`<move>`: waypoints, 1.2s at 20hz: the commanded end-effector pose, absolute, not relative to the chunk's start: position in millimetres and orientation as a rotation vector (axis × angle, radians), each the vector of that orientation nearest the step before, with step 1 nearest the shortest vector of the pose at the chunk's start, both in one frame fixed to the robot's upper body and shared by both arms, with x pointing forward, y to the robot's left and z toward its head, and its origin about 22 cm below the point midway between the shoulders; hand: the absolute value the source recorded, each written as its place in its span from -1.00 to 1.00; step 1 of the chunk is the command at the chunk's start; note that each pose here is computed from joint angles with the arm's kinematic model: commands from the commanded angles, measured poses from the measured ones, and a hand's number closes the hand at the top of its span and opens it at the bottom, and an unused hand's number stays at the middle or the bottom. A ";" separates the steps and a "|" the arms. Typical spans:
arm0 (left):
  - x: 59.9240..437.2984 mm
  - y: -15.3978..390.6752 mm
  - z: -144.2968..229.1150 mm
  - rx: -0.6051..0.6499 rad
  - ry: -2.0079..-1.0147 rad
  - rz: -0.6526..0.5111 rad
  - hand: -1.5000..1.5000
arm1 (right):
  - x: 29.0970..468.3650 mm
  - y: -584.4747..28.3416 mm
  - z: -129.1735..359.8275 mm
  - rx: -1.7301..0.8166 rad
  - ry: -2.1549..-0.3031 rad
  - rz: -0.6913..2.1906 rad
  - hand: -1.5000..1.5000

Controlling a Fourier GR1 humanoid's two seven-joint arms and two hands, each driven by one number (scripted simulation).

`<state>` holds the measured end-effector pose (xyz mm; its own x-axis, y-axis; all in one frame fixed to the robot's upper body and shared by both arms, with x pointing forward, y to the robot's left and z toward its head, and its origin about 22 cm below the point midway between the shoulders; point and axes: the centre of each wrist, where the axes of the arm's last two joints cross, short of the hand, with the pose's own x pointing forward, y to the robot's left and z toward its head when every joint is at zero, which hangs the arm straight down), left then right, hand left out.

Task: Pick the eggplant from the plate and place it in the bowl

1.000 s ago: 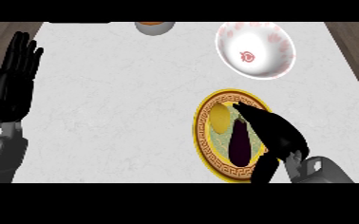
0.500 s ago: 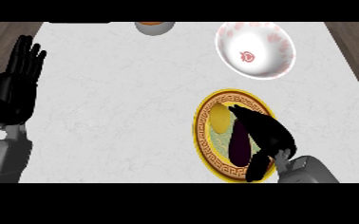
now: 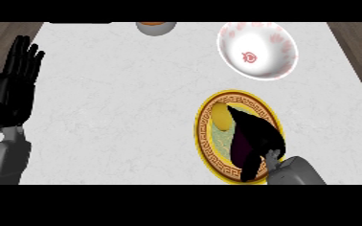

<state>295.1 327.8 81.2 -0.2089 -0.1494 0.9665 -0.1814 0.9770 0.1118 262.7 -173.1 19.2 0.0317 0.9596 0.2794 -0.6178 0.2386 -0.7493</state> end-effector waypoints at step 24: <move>303.1 309.5 90.9 0.164 -1.842 -0.009 0.00 | 342.4 -287.8 80.2 -0.693 -1.126 1.532 1.00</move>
